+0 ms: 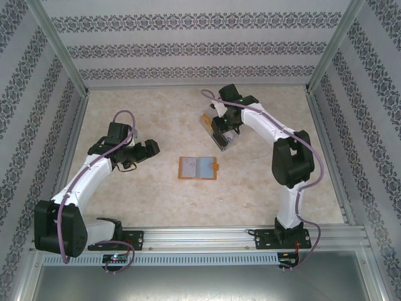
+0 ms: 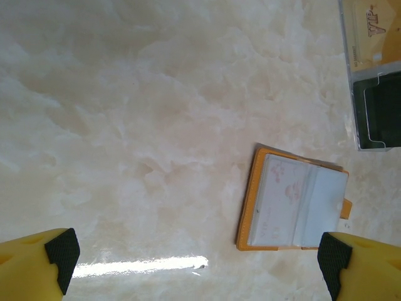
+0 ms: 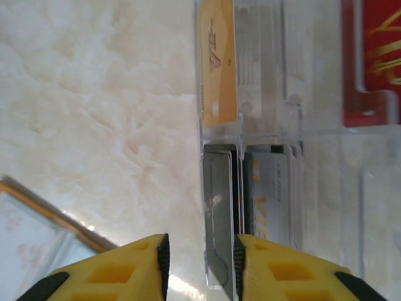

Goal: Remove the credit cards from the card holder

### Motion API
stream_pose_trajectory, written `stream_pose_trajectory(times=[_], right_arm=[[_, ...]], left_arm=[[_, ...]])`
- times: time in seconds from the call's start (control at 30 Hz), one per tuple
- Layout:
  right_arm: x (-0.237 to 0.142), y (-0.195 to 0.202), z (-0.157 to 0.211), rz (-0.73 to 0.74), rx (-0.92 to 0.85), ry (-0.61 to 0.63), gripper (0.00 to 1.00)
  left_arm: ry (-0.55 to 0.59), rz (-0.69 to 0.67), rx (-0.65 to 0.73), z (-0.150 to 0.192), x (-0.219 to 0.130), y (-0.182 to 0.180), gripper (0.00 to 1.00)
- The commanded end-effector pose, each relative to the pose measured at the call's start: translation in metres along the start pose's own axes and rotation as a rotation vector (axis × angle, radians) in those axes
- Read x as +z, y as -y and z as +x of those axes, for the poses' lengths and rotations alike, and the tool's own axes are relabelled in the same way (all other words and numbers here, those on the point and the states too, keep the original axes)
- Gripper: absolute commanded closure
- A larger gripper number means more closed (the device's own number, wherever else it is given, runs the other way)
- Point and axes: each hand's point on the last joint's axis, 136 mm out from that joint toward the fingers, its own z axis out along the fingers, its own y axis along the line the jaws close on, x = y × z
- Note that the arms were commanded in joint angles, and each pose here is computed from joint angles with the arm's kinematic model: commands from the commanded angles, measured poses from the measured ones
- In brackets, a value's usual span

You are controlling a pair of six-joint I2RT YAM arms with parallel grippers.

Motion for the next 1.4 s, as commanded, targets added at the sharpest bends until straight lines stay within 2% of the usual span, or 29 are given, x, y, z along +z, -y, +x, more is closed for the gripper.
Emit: stream_pose_trajectory(times=[0.0,0.27,0.5,0.83,1.1,1.37], right_arm=[[-0.035,-0.017,0.001,-0.013,0.083,0.072,0.62],[-0.039,-0.079,0.057,-0.100,0.237,0.087,0.48],[-0.004,-0.123,0.094,-0.180,0.372,0.070,0.47],[0.042,-0.147,0.105,-0.184,0.344,-0.035,0.55],[0.064,-0.142,0.109,-0.113,0.322,-0.089,0.62],[0.076,-0.135,0.121,-0.070,0.324,-0.132,0.66]], left_arm=[[-0.021,0.037,-0.010,0.001,-0.001,0.006,0.00],[-0.047,0.085,-0.040,0.004,0.006,0.016,0.00],[-0.092,0.120,-0.045,0.016,0.026,0.032,0.00],[-0.164,0.111,-0.041,0.041,0.056,0.048,0.03],[-0.186,0.115,-0.044,0.048,0.067,0.055,0.05],[-0.217,0.125,-0.051,0.053,0.076,0.059,0.14]])
